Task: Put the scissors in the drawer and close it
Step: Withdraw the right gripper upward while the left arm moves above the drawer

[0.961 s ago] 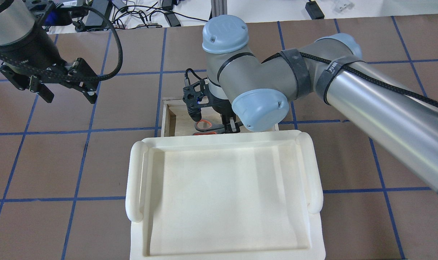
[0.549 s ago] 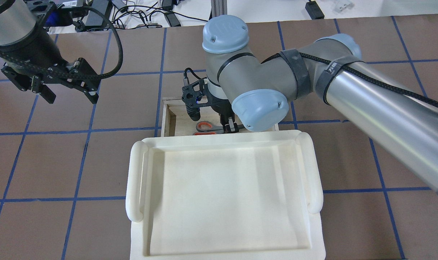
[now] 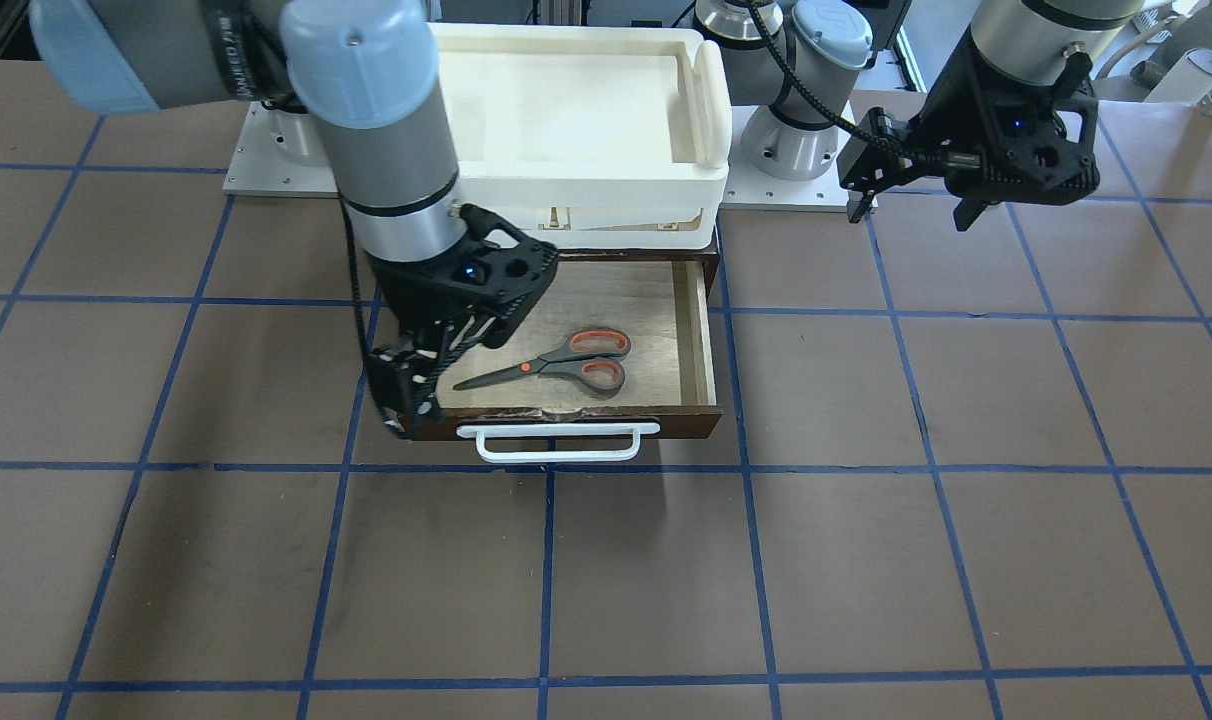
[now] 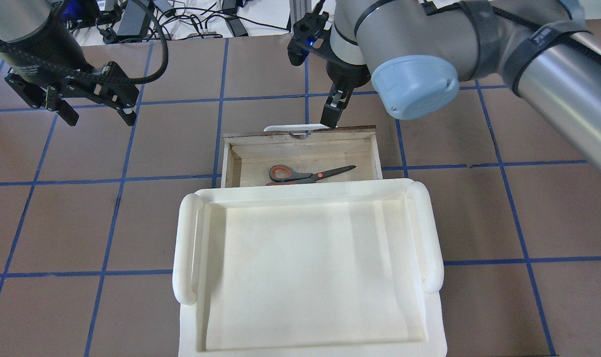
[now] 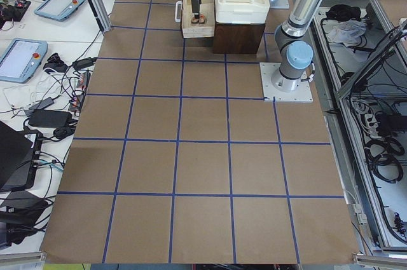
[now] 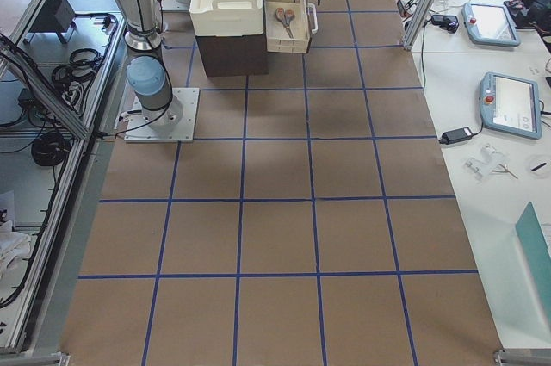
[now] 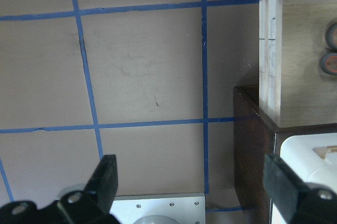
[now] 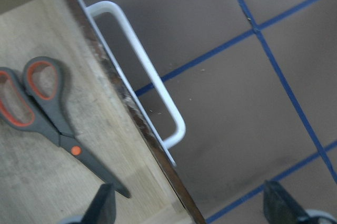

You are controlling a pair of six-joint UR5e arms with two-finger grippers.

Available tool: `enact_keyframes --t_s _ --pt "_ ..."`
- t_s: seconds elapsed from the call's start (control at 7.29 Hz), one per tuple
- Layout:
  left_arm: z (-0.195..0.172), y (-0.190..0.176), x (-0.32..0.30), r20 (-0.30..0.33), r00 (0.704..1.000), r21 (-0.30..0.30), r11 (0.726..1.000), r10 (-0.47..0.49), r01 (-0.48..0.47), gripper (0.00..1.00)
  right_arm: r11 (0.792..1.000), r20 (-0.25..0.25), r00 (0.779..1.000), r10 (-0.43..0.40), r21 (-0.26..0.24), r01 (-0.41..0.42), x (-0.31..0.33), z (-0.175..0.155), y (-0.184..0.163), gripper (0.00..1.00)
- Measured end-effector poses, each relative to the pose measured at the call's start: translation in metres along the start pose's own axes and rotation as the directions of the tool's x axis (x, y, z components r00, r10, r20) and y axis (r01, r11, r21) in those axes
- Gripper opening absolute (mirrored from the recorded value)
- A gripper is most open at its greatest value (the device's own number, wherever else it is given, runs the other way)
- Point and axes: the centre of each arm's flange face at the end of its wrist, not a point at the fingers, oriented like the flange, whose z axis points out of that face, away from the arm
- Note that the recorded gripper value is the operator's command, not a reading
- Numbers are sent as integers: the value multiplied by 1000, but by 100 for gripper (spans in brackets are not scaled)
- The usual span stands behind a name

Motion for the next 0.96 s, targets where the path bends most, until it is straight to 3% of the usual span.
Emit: enact_keyframes --t_s 0.14,0.27,0.55,0.69,0.82,0.96 --pt "-1 -12 5 -5 1000 3 1000 13 -13 100 989 -26 989 147 8 -147 25 -13 19 100" --pt "1 -25 16 -14 999 3 999 34 -34 100 959 -45 958 283 9 -283 44 -18 35 100" --pt "14 -55 44 -19 997 10 997 80 -80 100 877 -112 873 476 -15 -480 74 -19 63 100" --pt "29 -77 60 -18 994 32 994 107 -106 100 825 -131 819 559 -15 -566 82 -18 72 100" --pt "46 -97 79 -12 990 47 989 139 -138 100 771 -142 764 630 -12 -637 89 -16 78 100" --pt "64 -118 100 -8 985 68 983 171 -170 100 734 -146 727 670 -10 -679 93 -17 83 100"
